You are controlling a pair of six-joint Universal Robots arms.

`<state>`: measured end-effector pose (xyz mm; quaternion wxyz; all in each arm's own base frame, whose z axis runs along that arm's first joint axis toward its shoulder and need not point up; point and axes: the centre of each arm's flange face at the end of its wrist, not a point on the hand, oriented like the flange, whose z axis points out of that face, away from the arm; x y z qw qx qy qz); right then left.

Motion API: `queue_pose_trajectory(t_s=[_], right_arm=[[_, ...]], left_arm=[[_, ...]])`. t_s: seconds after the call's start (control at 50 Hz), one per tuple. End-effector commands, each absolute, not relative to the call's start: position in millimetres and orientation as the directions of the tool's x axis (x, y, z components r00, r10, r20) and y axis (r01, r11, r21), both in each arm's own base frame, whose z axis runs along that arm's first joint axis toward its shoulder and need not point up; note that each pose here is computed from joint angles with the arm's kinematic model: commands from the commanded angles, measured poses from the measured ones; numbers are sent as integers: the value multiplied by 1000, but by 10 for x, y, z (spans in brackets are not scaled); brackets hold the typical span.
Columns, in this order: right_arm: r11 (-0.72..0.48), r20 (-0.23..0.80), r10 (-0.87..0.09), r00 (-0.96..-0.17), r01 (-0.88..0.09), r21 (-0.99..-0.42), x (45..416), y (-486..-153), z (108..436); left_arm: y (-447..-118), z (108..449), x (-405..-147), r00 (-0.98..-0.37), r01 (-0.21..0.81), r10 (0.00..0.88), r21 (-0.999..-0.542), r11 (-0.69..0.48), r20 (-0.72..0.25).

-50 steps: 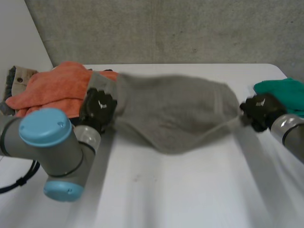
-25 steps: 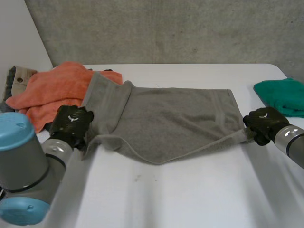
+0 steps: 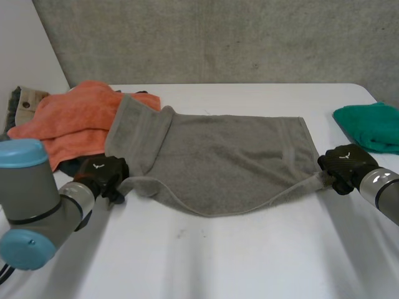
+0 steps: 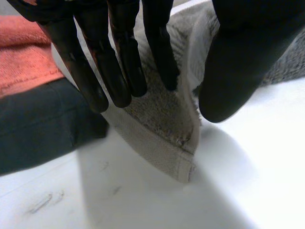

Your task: Fold the laundry.

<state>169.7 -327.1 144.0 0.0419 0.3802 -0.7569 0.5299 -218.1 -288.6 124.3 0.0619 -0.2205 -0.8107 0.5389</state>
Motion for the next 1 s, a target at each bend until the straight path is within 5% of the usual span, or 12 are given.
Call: queue_pose_trajectory(t_s=[0.02,0.18,0.24,0.34,0.36,0.44,0.48,0.64,0.82,1.0], right_arm=[[151,465,-532,-707,-620,-770,1696,-3258,1423],[113,519,-550,-654,-674,-730,1685,-3124,1691],[99,570,-591,-571,-752,-652,1624,-2965,1879],[160,583,-658,-477,-845,-511,1347,-2763,2036],[178,570,-689,-448,-867,-465,1275,-2680,2071],[212,534,-742,-405,-898,-386,1125,-2548,2100],[218,533,-745,-401,-901,-374,1090,-2547,2085],[204,573,-705,-418,-894,-400,1097,-2738,1886],[175,627,-565,-536,-820,-545,1264,-3205,1704],[74,724,-412,-553,-813,-578,1410,-3721,1576]], left_arm=[[-3049,1188,-2192,-910,297,379,-903,311,-169],[-2882,1793,-2127,-914,325,309,-931,169,-263],[-2610,1930,-2089,-851,460,341,-881,113,-400],[-2135,1902,-1964,-661,711,419,-699,82,-623],[-1971,1853,-1923,-582,779,465,-621,84,-667],[-1645,1729,-1828,-440,876,569,-472,101,-694],[-1570,1705,-1812,-420,887,598,-449,110,-683],[-1737,1701,-1936,-417,880,580,-470,67,-700],[-2559,1697,-2438,-532,789,405,-609,-81,-744],[-3202,1429,-2766,-574,778,269,-618,-115,-773]])
